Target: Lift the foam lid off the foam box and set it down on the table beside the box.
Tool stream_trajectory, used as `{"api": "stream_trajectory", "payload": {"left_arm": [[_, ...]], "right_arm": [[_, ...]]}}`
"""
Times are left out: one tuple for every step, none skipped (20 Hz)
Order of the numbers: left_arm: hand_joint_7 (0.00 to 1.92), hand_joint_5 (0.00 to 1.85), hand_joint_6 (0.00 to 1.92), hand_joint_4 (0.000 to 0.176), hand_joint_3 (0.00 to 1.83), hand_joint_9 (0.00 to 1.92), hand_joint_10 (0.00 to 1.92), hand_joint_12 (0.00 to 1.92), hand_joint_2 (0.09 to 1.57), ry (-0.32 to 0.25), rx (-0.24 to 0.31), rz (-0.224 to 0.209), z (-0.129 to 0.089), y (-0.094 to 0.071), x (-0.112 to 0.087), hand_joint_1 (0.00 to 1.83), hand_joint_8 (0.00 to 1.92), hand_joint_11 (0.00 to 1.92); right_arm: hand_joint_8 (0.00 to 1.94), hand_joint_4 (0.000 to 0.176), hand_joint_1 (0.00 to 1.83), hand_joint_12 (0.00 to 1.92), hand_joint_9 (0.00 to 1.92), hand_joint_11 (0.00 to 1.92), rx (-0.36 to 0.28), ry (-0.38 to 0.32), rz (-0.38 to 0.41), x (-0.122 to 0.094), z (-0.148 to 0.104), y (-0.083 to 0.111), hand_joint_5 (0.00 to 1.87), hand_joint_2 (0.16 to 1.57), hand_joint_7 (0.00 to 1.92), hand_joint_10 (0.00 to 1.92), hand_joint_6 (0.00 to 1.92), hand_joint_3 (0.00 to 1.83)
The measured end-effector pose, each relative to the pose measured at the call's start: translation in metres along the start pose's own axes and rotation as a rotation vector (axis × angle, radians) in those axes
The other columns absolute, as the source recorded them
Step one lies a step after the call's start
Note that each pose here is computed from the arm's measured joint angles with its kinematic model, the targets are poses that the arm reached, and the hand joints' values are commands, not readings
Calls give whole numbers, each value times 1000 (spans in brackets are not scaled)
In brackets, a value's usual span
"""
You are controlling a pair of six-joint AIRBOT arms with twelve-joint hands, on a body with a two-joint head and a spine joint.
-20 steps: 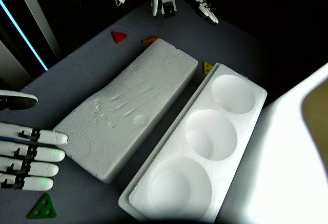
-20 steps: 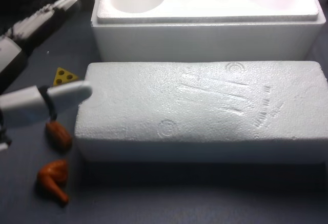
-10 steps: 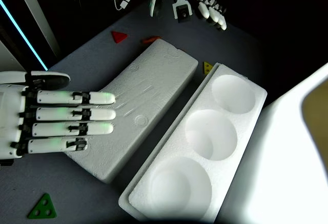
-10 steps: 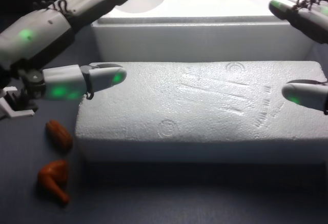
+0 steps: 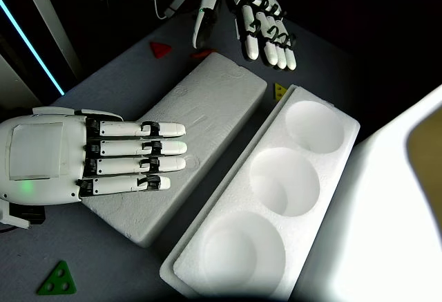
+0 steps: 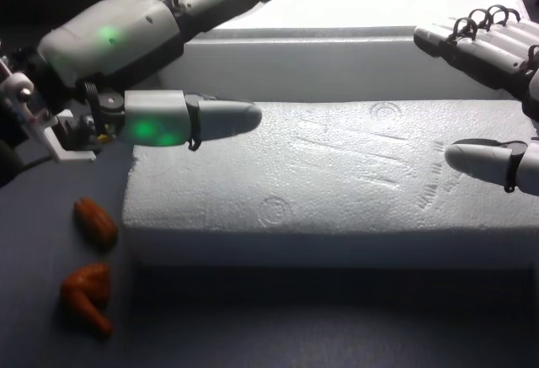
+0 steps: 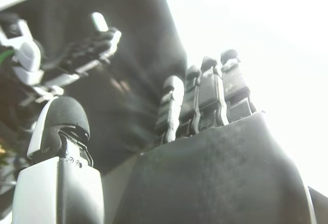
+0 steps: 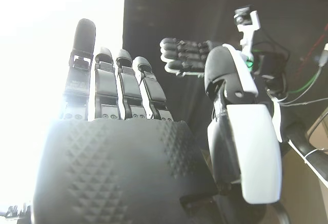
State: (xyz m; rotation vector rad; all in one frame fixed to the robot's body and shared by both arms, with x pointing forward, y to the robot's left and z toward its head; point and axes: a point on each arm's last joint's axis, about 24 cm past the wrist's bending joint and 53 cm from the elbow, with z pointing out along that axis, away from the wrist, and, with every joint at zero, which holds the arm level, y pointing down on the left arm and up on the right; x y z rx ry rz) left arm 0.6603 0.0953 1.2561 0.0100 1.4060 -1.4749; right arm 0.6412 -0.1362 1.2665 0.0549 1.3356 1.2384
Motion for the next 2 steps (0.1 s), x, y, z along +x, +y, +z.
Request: {"api": "stream_trajectory", "payload": {"left_arm": [[0,17,5,76,5,0,0,0,1177,-6,2,0,0,0,-2,373,0,1],[0,25,8,77,3,0,0,2,1175,-7,1,7,0,0,-4,376,0,4]], "right_arm": [[0,0,290,663,0,0,2,-1,1,0,0,0,0,1271,0,0,0,0],[0,0,287,757,0,0,2,0,1,0,0,0,0,1257,0,0,0,0]]}}
